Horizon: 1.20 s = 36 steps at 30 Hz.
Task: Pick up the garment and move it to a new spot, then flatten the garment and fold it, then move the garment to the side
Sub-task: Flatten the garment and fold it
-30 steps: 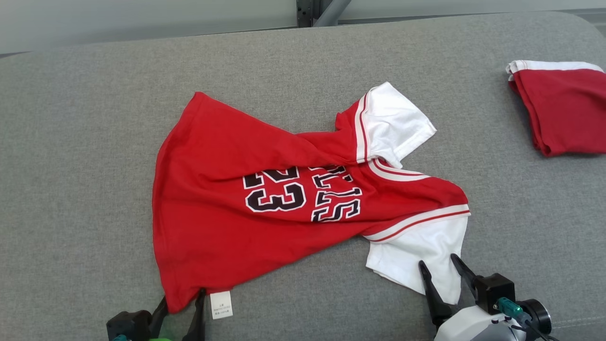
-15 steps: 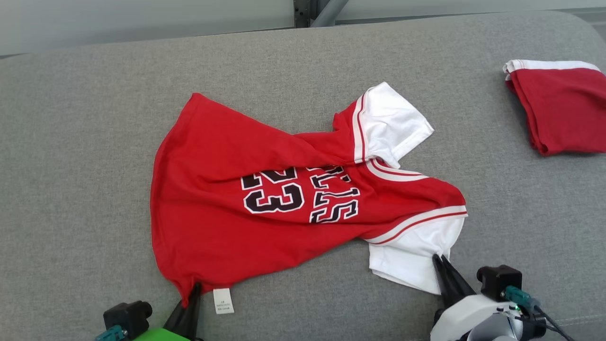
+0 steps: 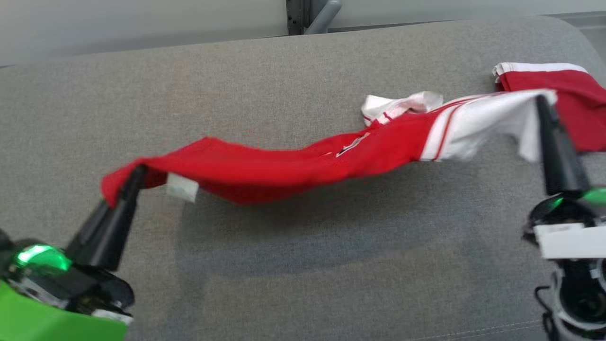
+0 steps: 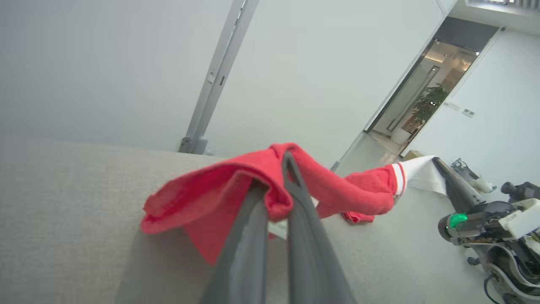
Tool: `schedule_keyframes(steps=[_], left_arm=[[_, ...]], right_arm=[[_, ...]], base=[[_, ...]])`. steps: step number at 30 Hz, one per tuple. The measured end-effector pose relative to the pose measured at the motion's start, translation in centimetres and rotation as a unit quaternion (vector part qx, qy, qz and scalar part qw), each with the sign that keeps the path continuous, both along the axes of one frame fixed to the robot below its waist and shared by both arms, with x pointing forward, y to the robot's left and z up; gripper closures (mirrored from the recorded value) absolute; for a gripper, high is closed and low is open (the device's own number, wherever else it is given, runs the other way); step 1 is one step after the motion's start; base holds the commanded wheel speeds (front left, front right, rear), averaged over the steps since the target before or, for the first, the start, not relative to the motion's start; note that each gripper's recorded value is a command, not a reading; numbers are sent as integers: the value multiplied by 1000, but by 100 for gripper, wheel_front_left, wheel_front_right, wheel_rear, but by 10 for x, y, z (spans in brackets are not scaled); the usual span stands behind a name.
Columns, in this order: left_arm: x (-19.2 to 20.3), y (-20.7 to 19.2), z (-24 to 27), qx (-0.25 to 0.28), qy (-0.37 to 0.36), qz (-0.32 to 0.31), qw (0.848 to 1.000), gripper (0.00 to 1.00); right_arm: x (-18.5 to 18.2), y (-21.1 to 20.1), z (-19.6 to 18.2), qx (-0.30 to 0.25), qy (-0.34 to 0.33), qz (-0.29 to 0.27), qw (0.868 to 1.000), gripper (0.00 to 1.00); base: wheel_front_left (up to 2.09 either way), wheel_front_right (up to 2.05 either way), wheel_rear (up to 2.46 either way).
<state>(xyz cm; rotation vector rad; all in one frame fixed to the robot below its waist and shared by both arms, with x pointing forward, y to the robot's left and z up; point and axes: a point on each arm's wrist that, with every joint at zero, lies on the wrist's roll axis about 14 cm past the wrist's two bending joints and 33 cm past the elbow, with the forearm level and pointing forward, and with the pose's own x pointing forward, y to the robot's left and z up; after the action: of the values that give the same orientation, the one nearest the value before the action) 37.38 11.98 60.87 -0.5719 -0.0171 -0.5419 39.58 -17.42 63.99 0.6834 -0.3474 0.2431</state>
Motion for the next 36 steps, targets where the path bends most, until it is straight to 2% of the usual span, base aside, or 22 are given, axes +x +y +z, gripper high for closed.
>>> schedule_keyframes(steps=[2,4,8,10,11,12,13,18,21,23,27,28,30,32,33,34,35,36], left_arm=[[7,5,33,-11,-39,-4,999,100],[20,14,62,0,-80,1,997,100],[57,21,90,27,-116,1,993,100],[82,21,92,44,-117,2,992,100],[82,21,92,44,-117,2,992,100],[108,17,89,55,-108,-1,993,100],[108,17,89,55,-108,-1,993,100],[179,9,73,83,-91,14,992,100],[223,17,71,99,-105,55,988,100],[248,25,75,122,-135,89,979,100],[279,31,77,117,-174,128,969,100],[284,30,71,130,-179,129,967,100],[291,31,56,144,-180,134,964,100],[296,30,37,146,-166,132,966,100],[295,27,24,151,-157,127,968,100],[293,26,10,156,-147,124,969,100],[282,27,-26,165,-115,116,973,100],[274,27,-46,166,-93,111,975,100]], right_arm=[[1,-15,30,-5,-45,-20,999,100],[7,-27,55,-15,-82,-37,996,100],[45,-38,85,-32,-116,-60,991,100],[74,-37,93,-37,-117,-65,990,100],[74,-37,93,-37,-117,-65,990,100],[104,-31,98,-55,-111,-66,990,100],[104,-31,98,-55,-111,-66,990,100],[176,-10,105,-83,-97,-62,990,100],[211,-1,110,-99,-102,-73,987,100],[230,0,113,-92,-112,-84,986,100],[254,8,119,-86,-140,-100,981,100],[257,12,119,-88,-147,-99,980,100],[261,25,113,-109,-152,-91,978,100],[261,44,97,-175,-150,-82,970,100],[260,49,82,-184,-138,-75,970,100],[259,49,62,-189,-119,-69,972,100],[251,47,16,-205,-72,-59,974,100],[243,46,-6,-215,-51,-53,974,100]], base=[[0,0,0],[0,0,0],[0,0,0],[0,0,0],[0,0,0],[0,0,0],[0,0,0],[0,0,0],[0,0,0],[0,0,0],[0,0,0],[0,0,0],[0,0,0],[0,0,0],[0,0,0],[0,0,0],[0,0,0],[0,0,0]])
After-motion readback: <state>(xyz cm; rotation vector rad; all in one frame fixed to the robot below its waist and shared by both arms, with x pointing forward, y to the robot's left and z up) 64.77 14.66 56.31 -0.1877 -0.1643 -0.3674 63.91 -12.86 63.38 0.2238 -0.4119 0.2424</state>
